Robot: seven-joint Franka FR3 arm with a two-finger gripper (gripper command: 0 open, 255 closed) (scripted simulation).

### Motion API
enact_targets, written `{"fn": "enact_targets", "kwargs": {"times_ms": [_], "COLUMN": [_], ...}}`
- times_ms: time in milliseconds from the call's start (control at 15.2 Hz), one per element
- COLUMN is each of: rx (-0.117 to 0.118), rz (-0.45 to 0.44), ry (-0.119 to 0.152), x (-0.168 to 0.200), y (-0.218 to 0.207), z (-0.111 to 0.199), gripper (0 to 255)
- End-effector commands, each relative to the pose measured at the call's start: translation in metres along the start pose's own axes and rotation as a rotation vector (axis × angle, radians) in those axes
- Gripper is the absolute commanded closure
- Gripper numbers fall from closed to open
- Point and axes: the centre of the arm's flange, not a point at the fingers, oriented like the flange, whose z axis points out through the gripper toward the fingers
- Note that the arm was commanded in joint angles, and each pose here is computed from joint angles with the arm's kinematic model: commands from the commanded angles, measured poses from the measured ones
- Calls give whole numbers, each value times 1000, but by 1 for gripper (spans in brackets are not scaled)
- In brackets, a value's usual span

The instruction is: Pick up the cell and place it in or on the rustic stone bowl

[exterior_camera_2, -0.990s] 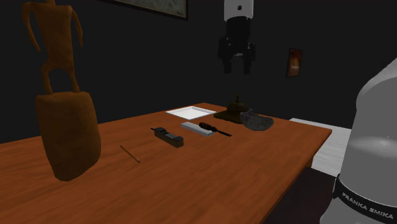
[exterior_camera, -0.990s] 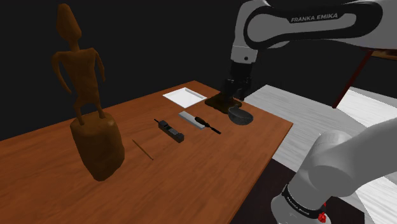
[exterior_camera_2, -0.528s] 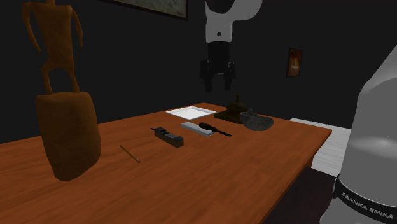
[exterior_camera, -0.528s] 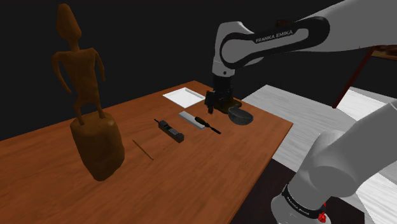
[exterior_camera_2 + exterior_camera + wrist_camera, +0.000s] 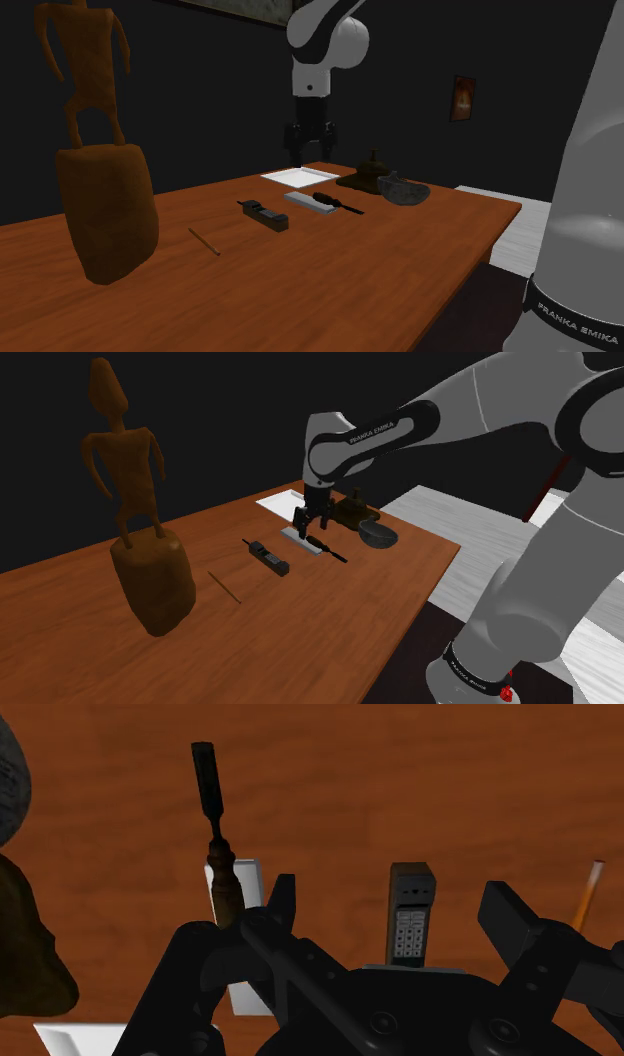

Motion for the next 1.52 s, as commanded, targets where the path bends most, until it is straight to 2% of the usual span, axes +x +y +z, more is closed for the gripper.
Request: {"fn": "enact_targets", "kwargs": {"times_ms": [0, 924, 1452], "rx": [-3, -24, -25], "rz": [-10, -77, -80], "ry": [8, 57, 59], "x": [22, 160, 168], "y": [-6, -58, -60], "z": [17, 120, 162], "gripper": [0, 0, 0]}}
